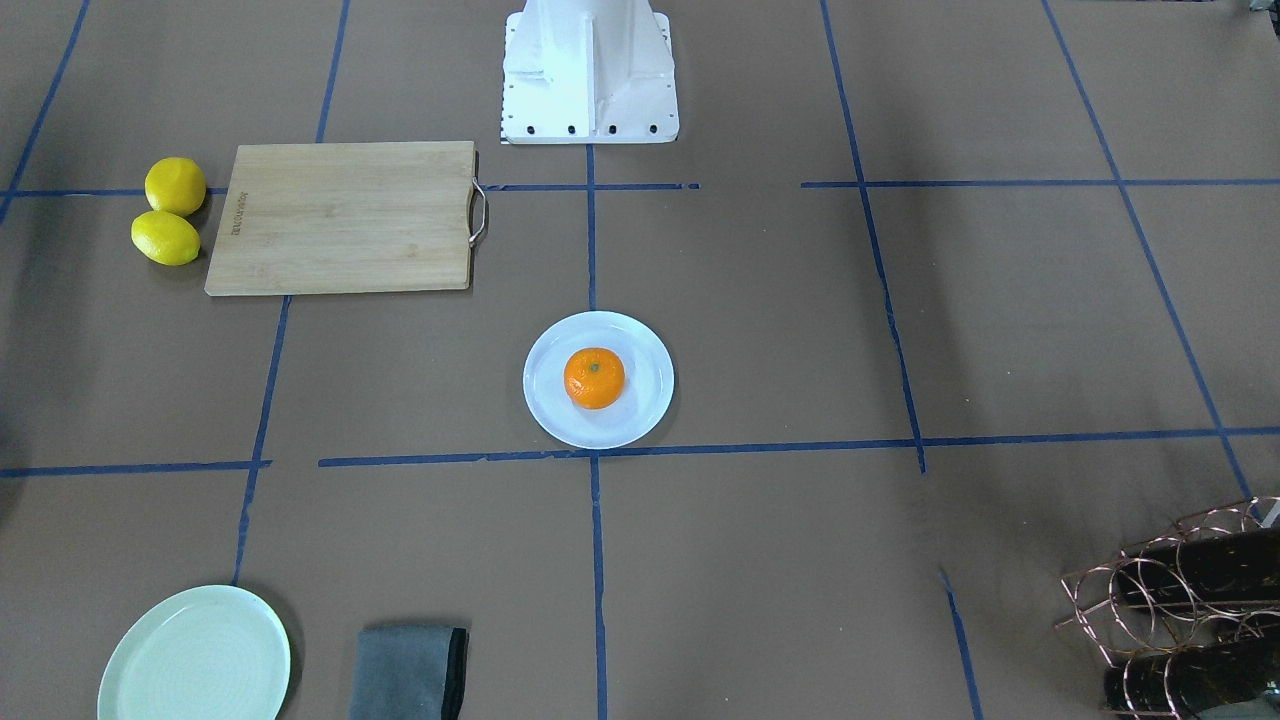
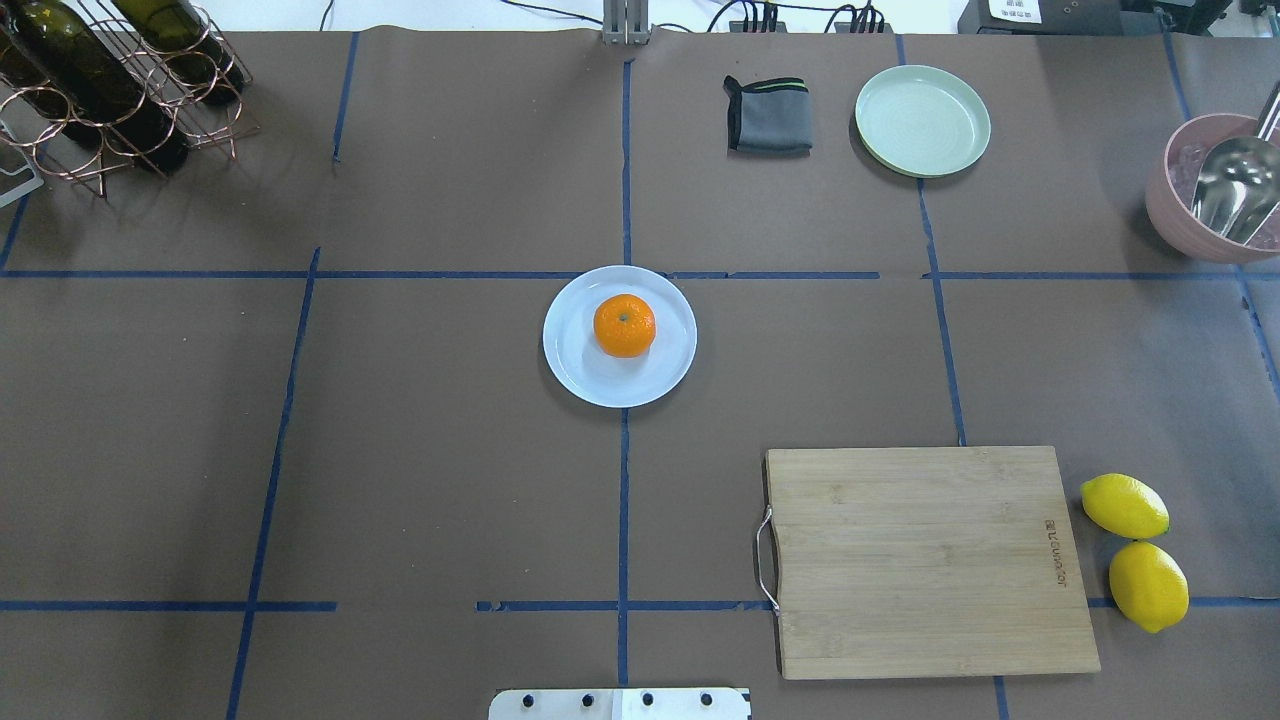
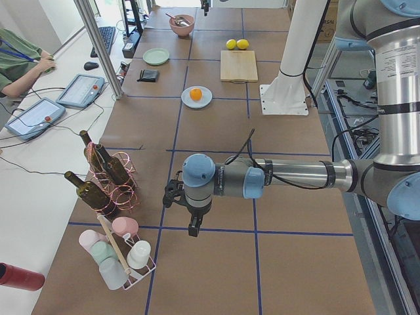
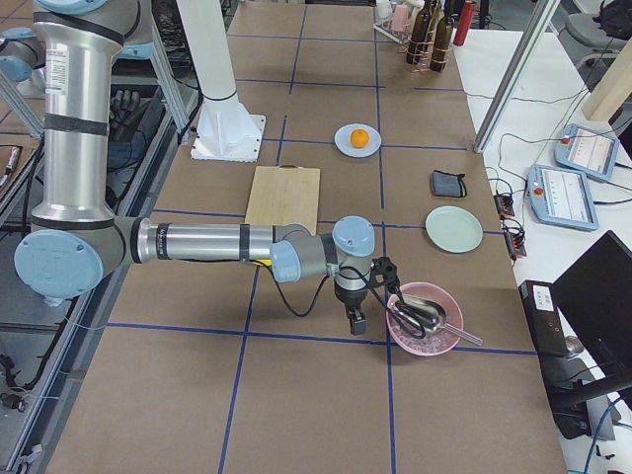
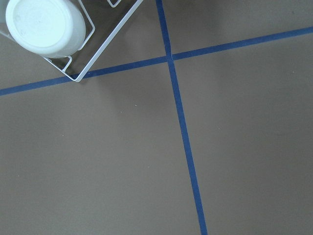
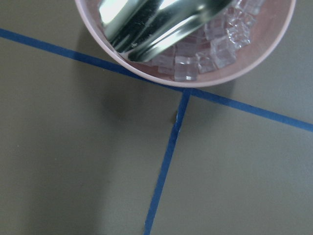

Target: Pick orange to plate

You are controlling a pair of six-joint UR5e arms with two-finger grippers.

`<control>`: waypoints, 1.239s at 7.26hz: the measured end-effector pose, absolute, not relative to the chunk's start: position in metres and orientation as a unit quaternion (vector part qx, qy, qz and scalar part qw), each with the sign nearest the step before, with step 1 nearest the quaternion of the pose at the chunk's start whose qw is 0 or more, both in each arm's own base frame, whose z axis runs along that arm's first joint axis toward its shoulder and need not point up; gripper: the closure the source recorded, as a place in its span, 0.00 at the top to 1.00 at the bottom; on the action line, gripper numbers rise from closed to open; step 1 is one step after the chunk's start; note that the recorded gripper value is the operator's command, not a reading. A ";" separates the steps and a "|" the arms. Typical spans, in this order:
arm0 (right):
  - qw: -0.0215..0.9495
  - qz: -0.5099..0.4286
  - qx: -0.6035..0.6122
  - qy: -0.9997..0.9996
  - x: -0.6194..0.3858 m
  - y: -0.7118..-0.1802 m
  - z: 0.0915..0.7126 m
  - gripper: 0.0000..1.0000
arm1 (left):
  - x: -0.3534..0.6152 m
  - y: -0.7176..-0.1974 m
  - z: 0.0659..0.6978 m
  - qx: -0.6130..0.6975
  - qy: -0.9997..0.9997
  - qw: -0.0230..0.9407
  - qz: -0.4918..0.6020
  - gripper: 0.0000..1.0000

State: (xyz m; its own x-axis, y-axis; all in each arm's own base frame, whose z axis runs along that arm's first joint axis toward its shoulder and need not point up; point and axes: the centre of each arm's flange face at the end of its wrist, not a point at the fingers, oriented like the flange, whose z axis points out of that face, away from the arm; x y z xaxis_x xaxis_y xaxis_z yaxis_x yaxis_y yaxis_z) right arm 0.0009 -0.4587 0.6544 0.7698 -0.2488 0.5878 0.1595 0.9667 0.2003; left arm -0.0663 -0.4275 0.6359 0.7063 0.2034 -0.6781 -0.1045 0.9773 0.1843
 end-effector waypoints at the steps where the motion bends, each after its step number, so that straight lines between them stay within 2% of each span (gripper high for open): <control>1: 0.936 -0.092 0.061 -0.334 0.013 -0.454 0.659 1.00 | -0.067 -0.429 0.634 0.068 0.374 0.921 0.084 1.00; 9: 0.923 -0.075 0.051 -0.374 0.052 -0.440 0.664 1.00 | -0.067 -0.427 0.632 0.073 0.374 0.920 0.089 1.00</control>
State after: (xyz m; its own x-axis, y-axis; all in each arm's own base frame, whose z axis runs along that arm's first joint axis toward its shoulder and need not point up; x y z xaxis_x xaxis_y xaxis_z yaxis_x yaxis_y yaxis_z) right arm 0.0515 -0.4397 0.6642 0.7091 -0.1760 0.6828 0.0995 0.9836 0.1503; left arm -0.0670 -0.4265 0.6323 0.7040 0.2174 -0.6761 -0.1084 0.9737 0.2002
